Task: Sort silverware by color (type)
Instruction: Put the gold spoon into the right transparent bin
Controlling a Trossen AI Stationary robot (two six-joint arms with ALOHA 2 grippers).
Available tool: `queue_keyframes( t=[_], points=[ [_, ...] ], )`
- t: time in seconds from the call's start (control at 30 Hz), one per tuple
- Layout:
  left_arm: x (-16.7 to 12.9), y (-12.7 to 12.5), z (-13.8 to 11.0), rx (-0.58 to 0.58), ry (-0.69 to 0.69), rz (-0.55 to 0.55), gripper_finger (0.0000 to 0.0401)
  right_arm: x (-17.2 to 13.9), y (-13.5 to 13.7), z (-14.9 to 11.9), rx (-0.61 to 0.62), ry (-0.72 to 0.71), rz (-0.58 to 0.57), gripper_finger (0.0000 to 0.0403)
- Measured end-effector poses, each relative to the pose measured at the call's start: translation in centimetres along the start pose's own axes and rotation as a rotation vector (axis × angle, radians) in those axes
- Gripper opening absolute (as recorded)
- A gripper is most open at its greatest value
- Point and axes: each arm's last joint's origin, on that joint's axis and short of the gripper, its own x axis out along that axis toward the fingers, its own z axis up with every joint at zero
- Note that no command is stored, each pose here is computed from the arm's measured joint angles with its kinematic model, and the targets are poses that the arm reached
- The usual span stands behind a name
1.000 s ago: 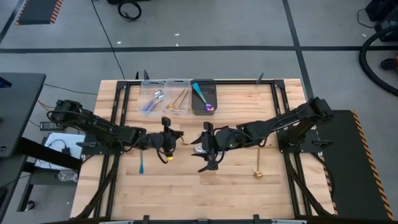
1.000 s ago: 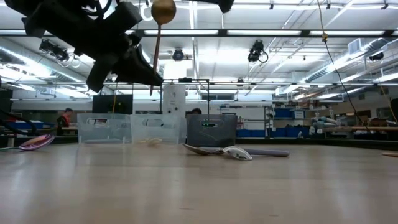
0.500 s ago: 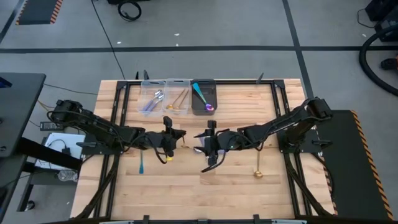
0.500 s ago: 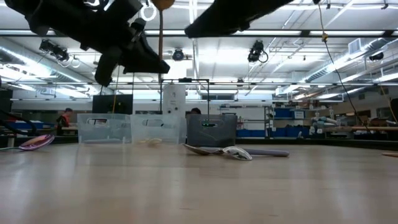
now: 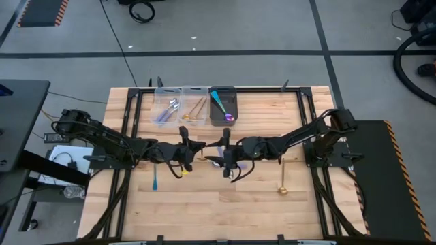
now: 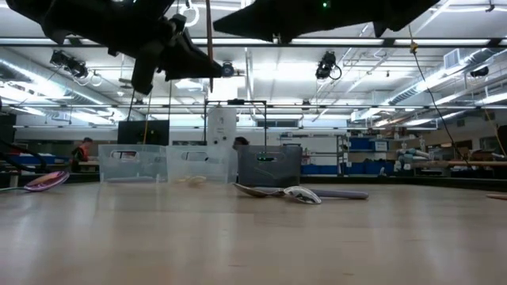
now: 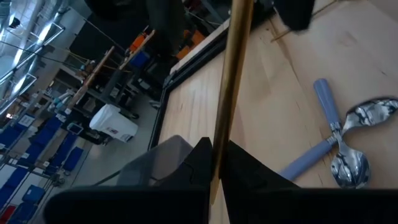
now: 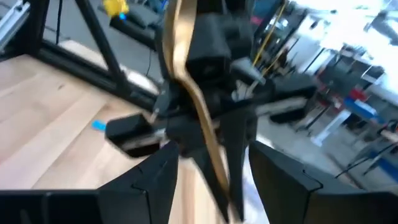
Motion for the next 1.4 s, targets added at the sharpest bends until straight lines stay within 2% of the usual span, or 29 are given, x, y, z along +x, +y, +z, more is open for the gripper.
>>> queue_keyframes(
  t=[0.13, 0.4, 0.6, 0.83, 1.07, 1.27, 1.4],
  points=[
    [0.0, 0.1, 0.2, -0.018, -0.014, 0.01, 0.0023, 0.2, 0.0, 0.3, -0.021, -0.047, -0.02, 0.0204],
    [0.2, 0.7, 0.2, -0.119, -0.034, 0.044, 0.0024, 0.6, -1.0, 0.9, -0.016, -0.114, 0.03, 0.0172],
    [0.5, 1.2, 0.2, -0.189, -0.066, 0.03, 0.0025, 1.0, -2.0, 1.1, -0.012, -0.124, 0.014, 0.0136],
    [0.5, 1.2, 0.2, -0.191, -0.075, 0.025, 0.0026, 1.2, -3.0, 0.6, 0.033, -0.139, 0.03, 0.009],
    [0.6, 1.2, 0.2, -0.173, -0.073, 0.024, 0.0026, 1.3, -3.4, 0.3, 0.071, -0.134, 0.035, 0.002],
    [0.5, 1.2, 0.2, -0.186, -0.071, 0.026, 0.0028, 1.3, -3.4, 0.2, 0.073, -0.125, 0.03, 0.0016],
    [0.5, 1.3, 0.3, -0.228, -0.063, 0.061, 0.0051, 1.3, -3.5, 0.3, 0.086, -0.124, 0.022, 0.0016]
  ],
)
